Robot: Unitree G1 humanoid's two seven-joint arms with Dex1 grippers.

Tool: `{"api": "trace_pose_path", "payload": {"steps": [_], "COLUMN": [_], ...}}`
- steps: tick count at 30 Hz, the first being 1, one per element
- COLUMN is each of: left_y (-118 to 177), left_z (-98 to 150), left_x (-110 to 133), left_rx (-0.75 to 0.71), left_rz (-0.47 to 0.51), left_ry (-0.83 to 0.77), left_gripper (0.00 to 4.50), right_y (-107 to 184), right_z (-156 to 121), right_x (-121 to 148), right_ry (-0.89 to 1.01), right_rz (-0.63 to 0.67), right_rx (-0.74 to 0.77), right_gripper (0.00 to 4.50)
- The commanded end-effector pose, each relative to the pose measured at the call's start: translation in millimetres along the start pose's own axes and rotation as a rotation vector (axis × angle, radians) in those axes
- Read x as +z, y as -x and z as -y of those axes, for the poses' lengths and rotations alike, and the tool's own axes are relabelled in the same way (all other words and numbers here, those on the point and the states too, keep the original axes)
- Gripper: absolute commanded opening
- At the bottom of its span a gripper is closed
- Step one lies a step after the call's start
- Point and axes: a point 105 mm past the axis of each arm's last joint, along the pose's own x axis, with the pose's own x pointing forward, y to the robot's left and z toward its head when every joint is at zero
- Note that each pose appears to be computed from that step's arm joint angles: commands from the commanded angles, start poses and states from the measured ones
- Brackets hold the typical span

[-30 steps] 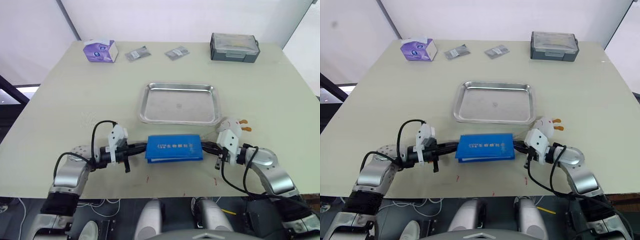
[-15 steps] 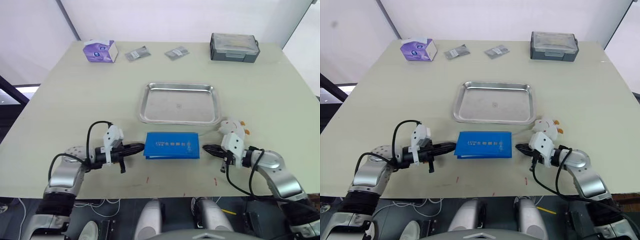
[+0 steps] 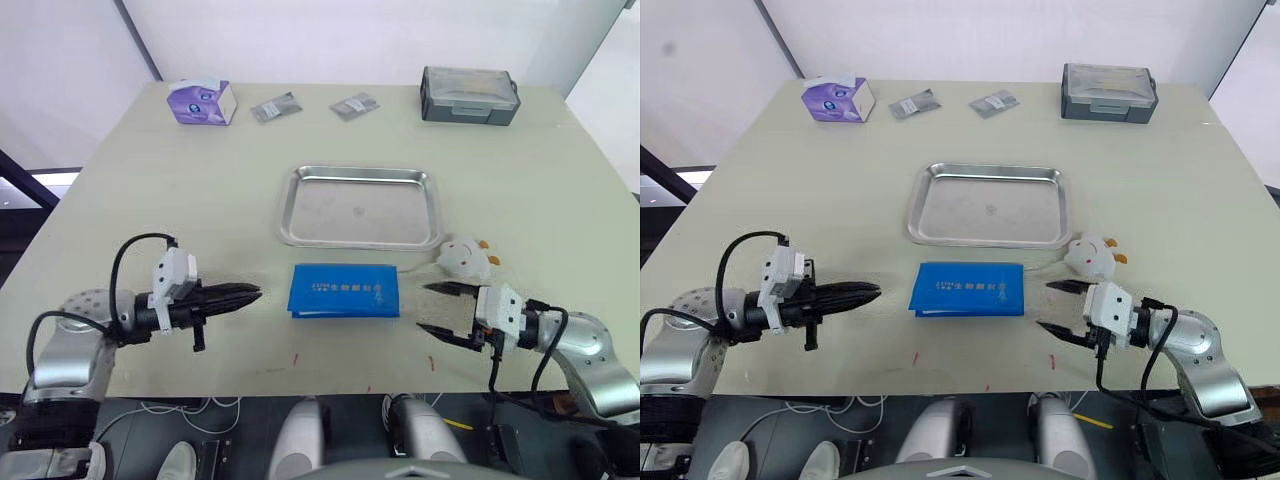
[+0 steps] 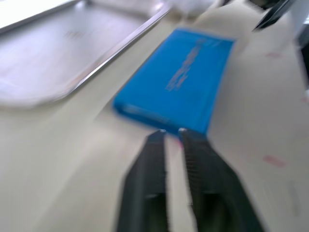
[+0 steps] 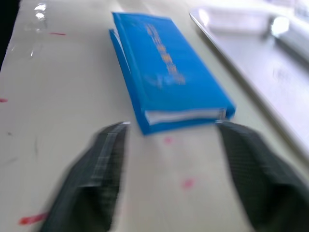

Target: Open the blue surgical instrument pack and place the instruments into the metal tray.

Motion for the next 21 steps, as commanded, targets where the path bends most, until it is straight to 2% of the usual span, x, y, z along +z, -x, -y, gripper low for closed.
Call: {"api": "trace_pose_path", "payload": {"steps": [1, 5, 6, 11, 21], "left_y": [-9.5, -20.2, -21.3, -21.2, -15.0], "left_z": [12.9, 27.8, 30.3, 39.3, 34.6], "left_x": [16.9, 30.1, 32.1, 35.9, 47.3], "left_rx": [-0.099, -0.203, -0.222, -0.311, -0.329], "left_rz": [0.023, 0.065, 0.071, 0.053, 0.051], "left_ry": [-0.080, -0.101, -0.100, -0.108, -0.130], "left_gripper": [2.34, 4.24, 4.43, 4.43, 4.43], "right_y": [-6.2, -18.4, -20.3, -30.3, -45.1], "right_z": [-0.2, 6.2, 7.0, 10.9, 14.3], "right_x": [6.8, 11.8, 11.0, 6.1, 2.4], "right_ry": [0.093, 0.159, 0.174, 0.227, 0.331], "right_rz": [0.038, 0.071, 0.070, 0.072, 0.079], "right_rx": [0.024, 0.026, 0.030, 0.041, 0.067], "right_gripper": [4.50, 4.50, 4.50, 4.50, 4.50]}}
